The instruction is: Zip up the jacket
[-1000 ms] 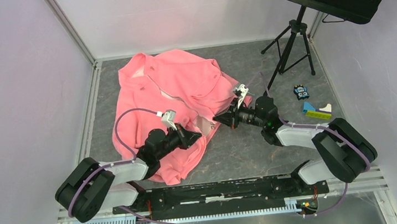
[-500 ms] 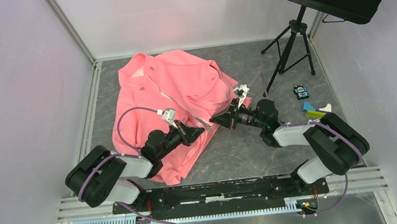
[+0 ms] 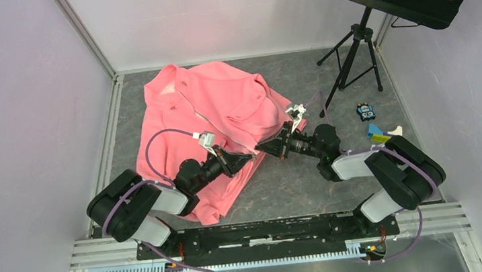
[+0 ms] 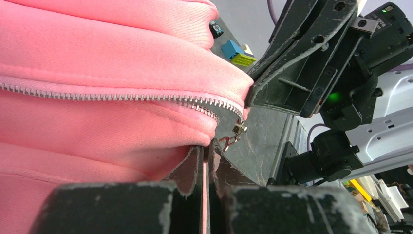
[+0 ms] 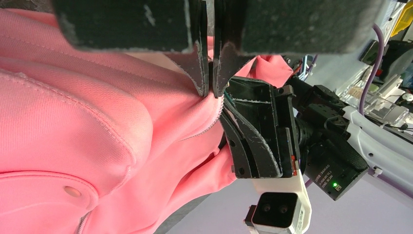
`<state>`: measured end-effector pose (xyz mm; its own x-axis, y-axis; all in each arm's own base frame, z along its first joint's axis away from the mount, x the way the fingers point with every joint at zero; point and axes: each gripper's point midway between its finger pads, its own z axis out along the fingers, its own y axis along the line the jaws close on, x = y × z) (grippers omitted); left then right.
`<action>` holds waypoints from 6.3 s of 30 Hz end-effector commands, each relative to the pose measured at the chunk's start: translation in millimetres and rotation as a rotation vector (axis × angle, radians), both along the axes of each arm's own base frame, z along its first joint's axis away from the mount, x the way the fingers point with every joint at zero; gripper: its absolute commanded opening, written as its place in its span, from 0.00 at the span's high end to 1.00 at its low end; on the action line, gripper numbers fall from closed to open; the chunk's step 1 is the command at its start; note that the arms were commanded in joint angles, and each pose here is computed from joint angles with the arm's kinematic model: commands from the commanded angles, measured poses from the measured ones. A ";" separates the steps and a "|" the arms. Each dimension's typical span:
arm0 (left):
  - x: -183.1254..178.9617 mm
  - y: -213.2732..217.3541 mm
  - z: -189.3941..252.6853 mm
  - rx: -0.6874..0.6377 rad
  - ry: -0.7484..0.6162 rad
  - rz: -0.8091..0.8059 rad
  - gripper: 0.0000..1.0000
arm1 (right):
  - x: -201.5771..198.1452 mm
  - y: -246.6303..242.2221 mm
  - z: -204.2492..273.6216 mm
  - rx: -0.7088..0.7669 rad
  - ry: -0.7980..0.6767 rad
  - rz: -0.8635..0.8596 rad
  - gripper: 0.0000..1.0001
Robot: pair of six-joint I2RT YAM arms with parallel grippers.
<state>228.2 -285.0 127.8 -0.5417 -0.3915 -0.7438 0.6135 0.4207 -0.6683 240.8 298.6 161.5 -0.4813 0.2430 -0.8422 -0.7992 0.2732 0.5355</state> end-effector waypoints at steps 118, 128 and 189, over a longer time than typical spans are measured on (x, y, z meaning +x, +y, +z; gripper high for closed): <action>-25.4 -4.4 47.1 -0.178 -0.088 -0.066 0.98 | 3.7 8.1 32.8 0.206 0.004 0.019 1.00; -16.2 8.3 35.7 -0.173 -0.023 0.032 0.98 | 16.3 -3.3 -20.3 -0.097 0.016 -0.058 0.97; -12.4 53.7 -4.5 0.196 0.127 0.221 0.98 | 31.9 8.6 -44.0 -0.566 -0.119 0.045 1.00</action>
